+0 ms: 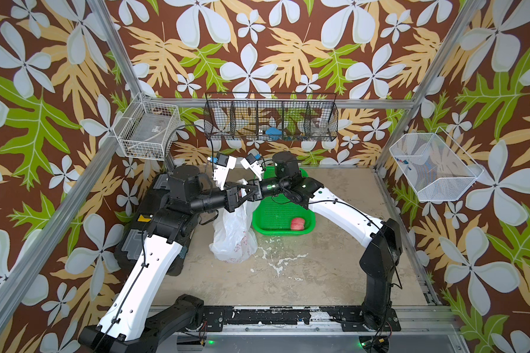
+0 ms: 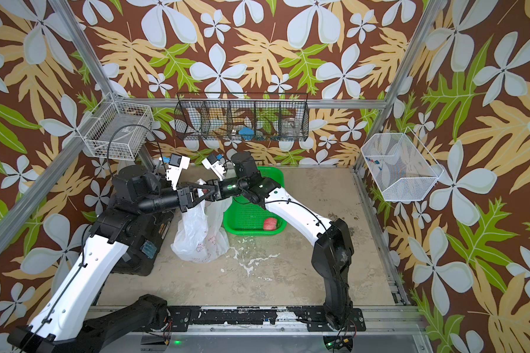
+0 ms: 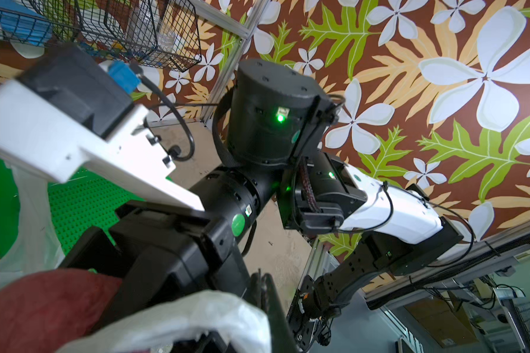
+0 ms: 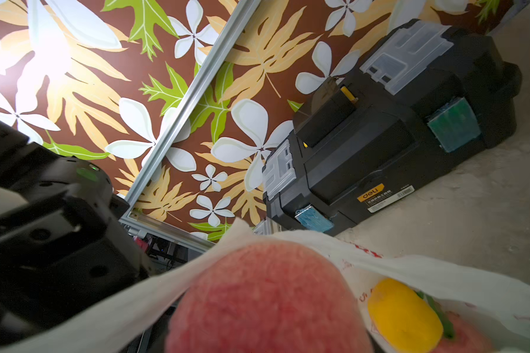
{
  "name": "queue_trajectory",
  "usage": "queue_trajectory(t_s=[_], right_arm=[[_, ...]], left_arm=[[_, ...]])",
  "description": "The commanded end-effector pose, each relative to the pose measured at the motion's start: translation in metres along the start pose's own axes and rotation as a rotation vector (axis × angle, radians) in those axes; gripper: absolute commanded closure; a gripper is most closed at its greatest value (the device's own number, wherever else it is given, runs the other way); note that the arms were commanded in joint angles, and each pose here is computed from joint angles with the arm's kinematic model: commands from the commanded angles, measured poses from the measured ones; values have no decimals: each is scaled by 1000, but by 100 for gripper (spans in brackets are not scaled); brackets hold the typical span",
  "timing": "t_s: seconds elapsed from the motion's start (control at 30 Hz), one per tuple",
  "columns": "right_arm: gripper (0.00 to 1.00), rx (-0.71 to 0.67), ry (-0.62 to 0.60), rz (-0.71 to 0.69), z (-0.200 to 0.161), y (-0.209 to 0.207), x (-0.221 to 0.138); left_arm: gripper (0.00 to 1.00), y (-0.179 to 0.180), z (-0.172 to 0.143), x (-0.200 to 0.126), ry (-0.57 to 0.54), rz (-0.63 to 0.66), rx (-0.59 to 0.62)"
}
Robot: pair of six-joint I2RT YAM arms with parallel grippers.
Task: Place the peach into a plastic bag & tie a knot
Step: Place the peach in the plastic bag.
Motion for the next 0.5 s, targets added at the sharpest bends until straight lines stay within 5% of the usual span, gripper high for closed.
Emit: queue_trajectory(t_s=[0.0,0.2,0.47], right_arm=[[72,13,114,108,-25,9,17],[74,126,243,26,-97,-33,26],[73,135,355,-210,-117,-77,32]], left_arm=[[100,1,-4,0,4,-11,46],[100,8,-8,-4,-20,46,97],[100,22,-17,-4,-31,92,123]])
Point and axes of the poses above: each gripper's point midway between its finger pads, its own x axis out along the fingers, its own y axis along the line the jaws close on, z = x × y, the point moved 6 cm from there along -x, back along the fingers, and after that the axes turned 13 degrees about -x, right-handed, at the moved point
